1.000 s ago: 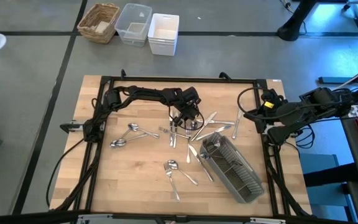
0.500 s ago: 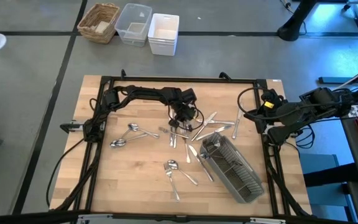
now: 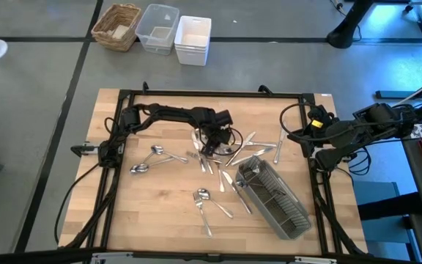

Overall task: Sort silverware
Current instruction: Put the silver spoon into the gray silverware basket

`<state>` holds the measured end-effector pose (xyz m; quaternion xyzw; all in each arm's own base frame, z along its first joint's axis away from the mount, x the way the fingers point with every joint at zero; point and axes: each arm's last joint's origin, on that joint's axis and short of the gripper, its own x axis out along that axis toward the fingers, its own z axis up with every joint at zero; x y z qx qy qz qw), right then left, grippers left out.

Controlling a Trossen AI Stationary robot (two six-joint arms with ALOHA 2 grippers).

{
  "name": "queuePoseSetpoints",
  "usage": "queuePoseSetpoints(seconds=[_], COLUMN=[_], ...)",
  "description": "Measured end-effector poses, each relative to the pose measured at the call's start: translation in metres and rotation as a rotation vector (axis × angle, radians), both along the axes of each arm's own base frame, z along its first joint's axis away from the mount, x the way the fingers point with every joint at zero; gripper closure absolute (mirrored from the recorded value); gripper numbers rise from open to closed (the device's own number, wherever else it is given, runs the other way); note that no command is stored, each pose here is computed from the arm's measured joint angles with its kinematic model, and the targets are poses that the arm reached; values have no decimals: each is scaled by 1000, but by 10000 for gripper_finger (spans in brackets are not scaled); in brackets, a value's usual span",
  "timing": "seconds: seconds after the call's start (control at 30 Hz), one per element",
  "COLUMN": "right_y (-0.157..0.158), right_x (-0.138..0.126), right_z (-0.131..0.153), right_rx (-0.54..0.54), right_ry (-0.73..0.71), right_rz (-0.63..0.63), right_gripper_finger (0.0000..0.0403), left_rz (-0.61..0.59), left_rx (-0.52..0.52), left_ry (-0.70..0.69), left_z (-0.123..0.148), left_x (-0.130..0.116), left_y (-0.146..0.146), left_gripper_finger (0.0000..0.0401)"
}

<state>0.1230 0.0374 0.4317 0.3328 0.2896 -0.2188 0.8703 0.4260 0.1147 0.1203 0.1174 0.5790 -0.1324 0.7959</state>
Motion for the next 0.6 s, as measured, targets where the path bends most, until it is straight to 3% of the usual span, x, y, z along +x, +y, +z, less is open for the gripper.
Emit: queuePoseSetpoints(seconds=[0.13, 0.3, 0.6], right_y=[0, 0, 1], right_x=[0, 0, 0], right_z=[0, 0, -1], right_rx=[0, 10, 33], right_ry=[0, 4, 16], right_rz=[0, 11, 38], right_gripper_finger=[331, 331, 331], left_rz=[8, 58, 198], left_rx=[5, -14, -227], left_ry=[-6, -11, -26], left_z=[0, 0, 1], left_x=[2, 4, 1], left_y=[-4, -7, 4], left_gripper_finger=[364, 392, 395])
